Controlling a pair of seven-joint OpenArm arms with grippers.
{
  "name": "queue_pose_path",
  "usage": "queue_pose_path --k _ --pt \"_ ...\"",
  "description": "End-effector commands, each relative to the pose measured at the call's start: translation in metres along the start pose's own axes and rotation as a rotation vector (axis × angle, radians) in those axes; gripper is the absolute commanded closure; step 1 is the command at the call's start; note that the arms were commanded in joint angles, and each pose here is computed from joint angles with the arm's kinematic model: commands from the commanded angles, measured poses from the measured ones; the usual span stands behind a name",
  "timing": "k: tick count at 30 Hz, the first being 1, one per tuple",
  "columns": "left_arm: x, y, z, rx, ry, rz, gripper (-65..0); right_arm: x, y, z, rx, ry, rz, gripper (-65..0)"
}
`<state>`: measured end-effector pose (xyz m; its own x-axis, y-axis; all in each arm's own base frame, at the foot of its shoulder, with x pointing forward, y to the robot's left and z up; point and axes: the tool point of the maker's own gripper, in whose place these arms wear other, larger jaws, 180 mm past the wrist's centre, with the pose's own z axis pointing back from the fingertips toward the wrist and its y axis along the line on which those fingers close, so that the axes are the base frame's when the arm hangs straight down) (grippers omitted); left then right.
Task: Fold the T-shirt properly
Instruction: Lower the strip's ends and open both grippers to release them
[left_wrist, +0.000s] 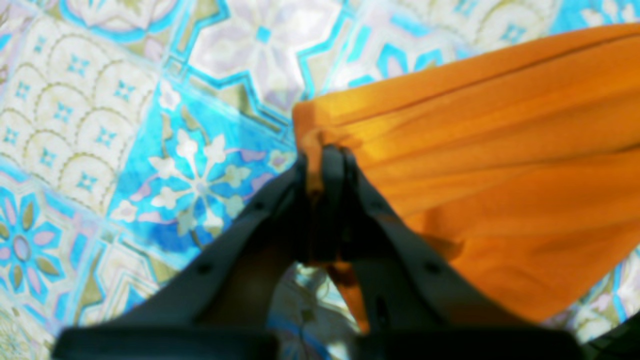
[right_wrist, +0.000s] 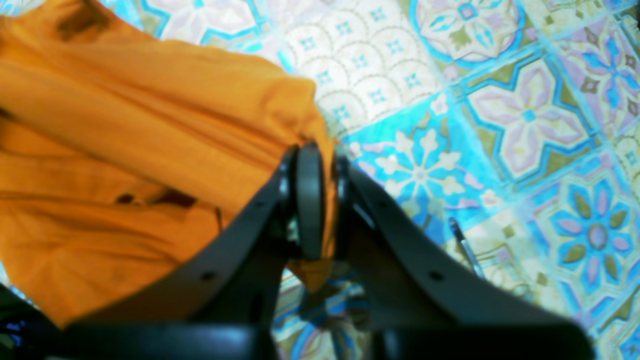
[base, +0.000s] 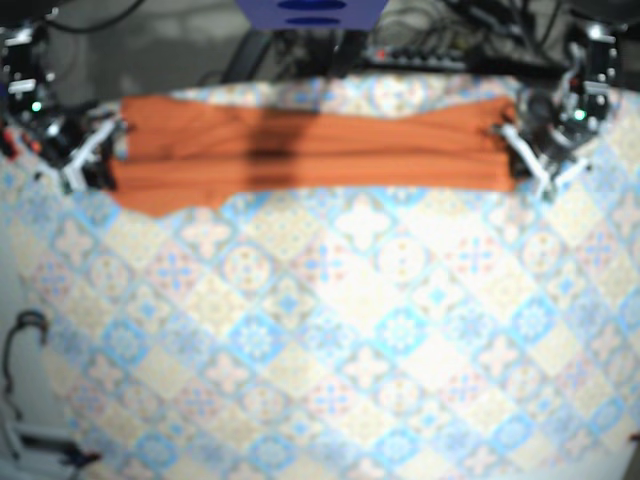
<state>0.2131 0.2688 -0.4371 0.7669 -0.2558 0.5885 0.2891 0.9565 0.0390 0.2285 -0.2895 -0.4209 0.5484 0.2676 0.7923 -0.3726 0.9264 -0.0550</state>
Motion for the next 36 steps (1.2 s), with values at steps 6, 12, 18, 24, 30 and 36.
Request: queue_pose_path --k 6,12,18,24,30,36 --pt "0.001 0.009 0.008 0.024 -0.004 -0.022 0.0 0.011 -0.01 0.007 -0.017 -0.03 0.023 -1.3" --pt "0.002 0.002 0.013 0.015 -0.01 -0.04 0.0 0.005 -0.005 0.009 -0.006 -0.017 0.022 -1.3" --pt "-0.001 0.002 0.013 0.014 -0.003 -0.04 0.0 0.001 0.002 0.007 -0.001 -0.017 0.0 -1.3" --pt "-0.008 0.001 0.014 0.012 0.011 -0.037 0.0 -0.015 0.019 0.003 0.041 0.022 -0.013 -1.3" --pt "-0.009 0.001 0.014 0.014 0.014 -0.034 0.0 -0.054 0.025 0.005 0.051 0.112 -0.055 -1.6" --pt "-0.025 0.008 0.01 0.026 0.054 -0.008 0.0 -0.079 0.03 0.006 0.059 0.138 -0.093 -1.7"
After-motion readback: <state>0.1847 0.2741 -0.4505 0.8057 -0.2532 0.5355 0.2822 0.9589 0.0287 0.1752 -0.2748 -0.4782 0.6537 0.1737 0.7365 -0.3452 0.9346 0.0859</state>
